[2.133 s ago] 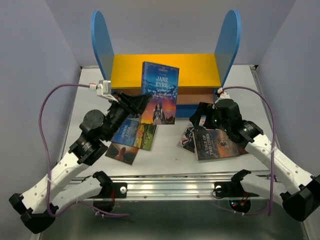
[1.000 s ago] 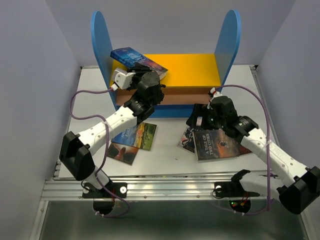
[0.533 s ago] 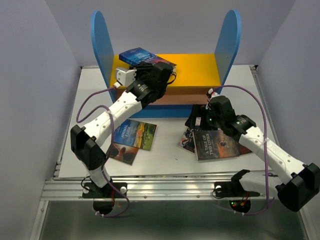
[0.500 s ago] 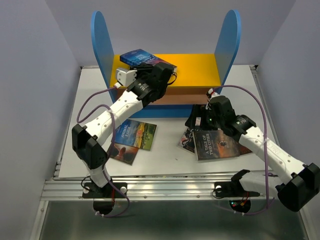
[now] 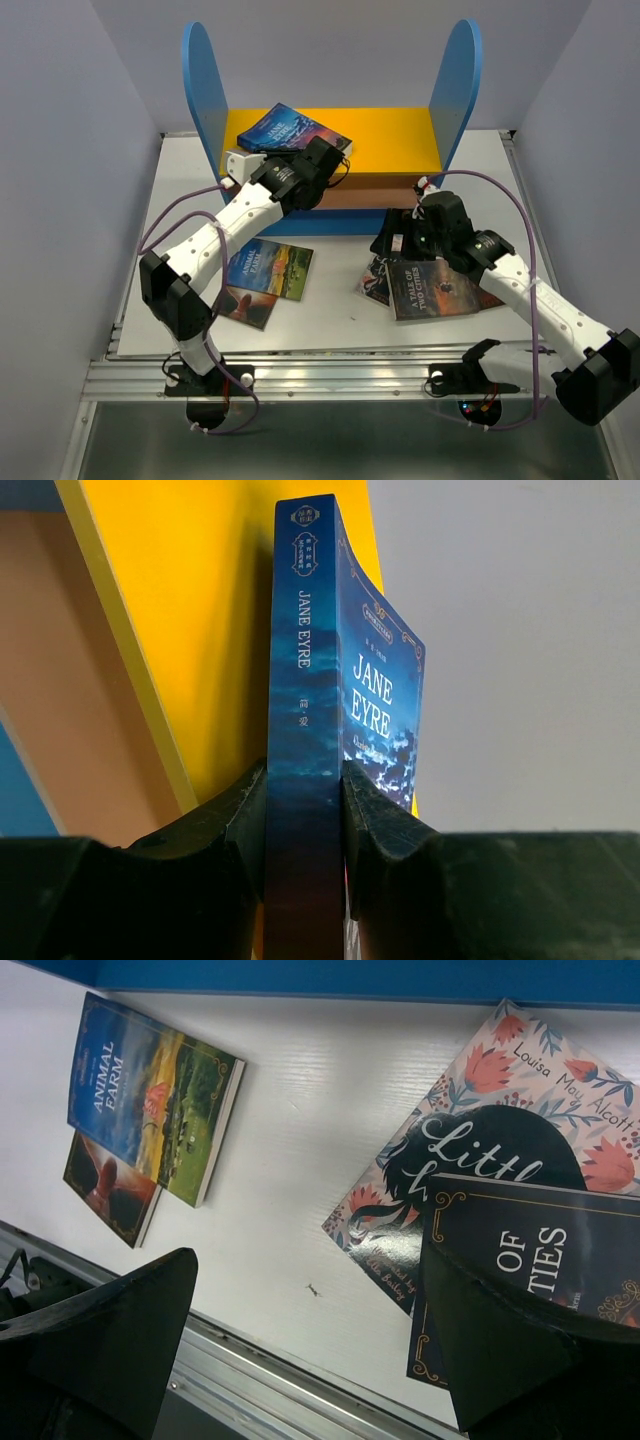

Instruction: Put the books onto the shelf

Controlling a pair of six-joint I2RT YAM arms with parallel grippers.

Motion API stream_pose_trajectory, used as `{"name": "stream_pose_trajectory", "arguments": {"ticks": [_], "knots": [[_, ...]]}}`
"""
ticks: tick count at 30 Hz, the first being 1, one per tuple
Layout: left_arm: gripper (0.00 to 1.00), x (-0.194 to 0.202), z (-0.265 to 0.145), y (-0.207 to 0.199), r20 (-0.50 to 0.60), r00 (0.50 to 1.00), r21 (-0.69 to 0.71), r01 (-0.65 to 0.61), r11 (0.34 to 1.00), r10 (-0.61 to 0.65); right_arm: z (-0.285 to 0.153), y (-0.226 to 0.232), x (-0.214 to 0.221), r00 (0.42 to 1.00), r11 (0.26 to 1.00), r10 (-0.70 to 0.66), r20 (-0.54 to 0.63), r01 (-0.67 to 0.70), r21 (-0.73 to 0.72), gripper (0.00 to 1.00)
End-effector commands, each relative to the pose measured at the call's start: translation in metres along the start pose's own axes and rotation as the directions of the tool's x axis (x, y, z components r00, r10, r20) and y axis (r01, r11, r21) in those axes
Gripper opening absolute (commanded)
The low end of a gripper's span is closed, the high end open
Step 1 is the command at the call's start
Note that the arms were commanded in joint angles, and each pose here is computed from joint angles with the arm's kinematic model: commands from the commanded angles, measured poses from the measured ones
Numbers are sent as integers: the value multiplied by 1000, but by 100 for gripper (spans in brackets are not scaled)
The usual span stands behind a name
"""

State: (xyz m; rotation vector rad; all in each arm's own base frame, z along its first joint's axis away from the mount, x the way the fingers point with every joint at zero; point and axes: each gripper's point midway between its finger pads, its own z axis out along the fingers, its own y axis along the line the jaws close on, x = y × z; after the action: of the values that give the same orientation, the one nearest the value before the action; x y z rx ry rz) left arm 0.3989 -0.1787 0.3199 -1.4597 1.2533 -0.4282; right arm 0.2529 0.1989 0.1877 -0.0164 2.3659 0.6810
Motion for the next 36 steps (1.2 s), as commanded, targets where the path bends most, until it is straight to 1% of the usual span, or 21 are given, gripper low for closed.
{"name": "stream_pose_trajectory", "arguments": {"ticks": [1,5,9,10,12,13,14,15,16,20,21,24,26,27,28,30,31,32,33,34,36], "knots": [[0,-16,-9,-5,60,944,-26,326,945,-324,-1,4,-1,1000,1000,5,-3,-5,-24,100],[0,-14,-14,0,44,937,-39,349,936,-347,-1,5,0,1000,1000,2,-9,-2,-31,100],[1,-18,-15,2,52,944,-25,327,945,-326,-2,6,1,1000,999,-1,-15,0,-38,100],[23,-19,-15,3,51,944,-27,329,944,-327,-1,6,2,1000,999,-1,-16,0,-37,100],[47,-25,-19,4,44,944,-20,327,945,-326,-2,5,3,1000,999,-5,-17,5,-38,100],[64,-29,-24,-2,29,937,-3,349,937,-349,-3,6,2,1000,999,-9,-15,8,-41,100],[73,-28,-24,1,25,951,0,308,951,-308,-3,7,2,1000,999,-11,-14,10,-44,100],[91,-29,-25,1,19,955,6,297,955,-297,-3,7,1,1000,999,-14,-15,13,-45,100],[99,-27,-26,-2,0,950,10,311,950,-311,-4,9,0,1000,999,-18,-12,17,-52,100],[99,-34,-33,-5,-54,956,36,289,957,-287,-6,13,-3,1000,997,-30,-7,29,-68,100],[99,-31,-31,3,-56,972,40,230,972,-228,-7,15,-5,999,996,-40,-4,39,-76,100],[99,-32,-36,-3,-100,972,70,221,973,-214,-13,23,-12,997,991,-70,14,71,-109,100],[99,-34,-44,-13,-140,980,114,161,980,-145,-21,33,-21,994,985,-102,39,107,-139,100],[99,-34,-49,-27,-168,974,151,178,972,-152,-23,37,-25,992,981,-115,49,121,-152,100],[99,-30,-55,-31,-210,972,174,142,974,-104,-26,41,-30,990,976,-127,60,136,-168,100],[99,-34,-64,-32,-230,970,268,-12,963,76,-34,56,-42,984,963,-153,90,169,-210,100],[99,-34,-75,-46,-271,958,332,2,943,94,-36,61,-47,982,958,-161,100,180,-223,100],[99,-44,-81,-45,-259,951,376,-61,925,168,-41,70,-56,978,950,-171,120,196,-245,100],[99,-55,-92,-54,-282,943,425,-42,904,176,-44,75,-62,975,944,-175,136,206,-258,100],[99,-59,-96,-55,-275,937,455,-72,887,217,-46,79,-68,972,941,-179,151,214,-263,100],[99,-65,-102,-51,-253,915,508,-151,848,315,-47,84,-79,967,938,-184,177,226,-263,93]]}}
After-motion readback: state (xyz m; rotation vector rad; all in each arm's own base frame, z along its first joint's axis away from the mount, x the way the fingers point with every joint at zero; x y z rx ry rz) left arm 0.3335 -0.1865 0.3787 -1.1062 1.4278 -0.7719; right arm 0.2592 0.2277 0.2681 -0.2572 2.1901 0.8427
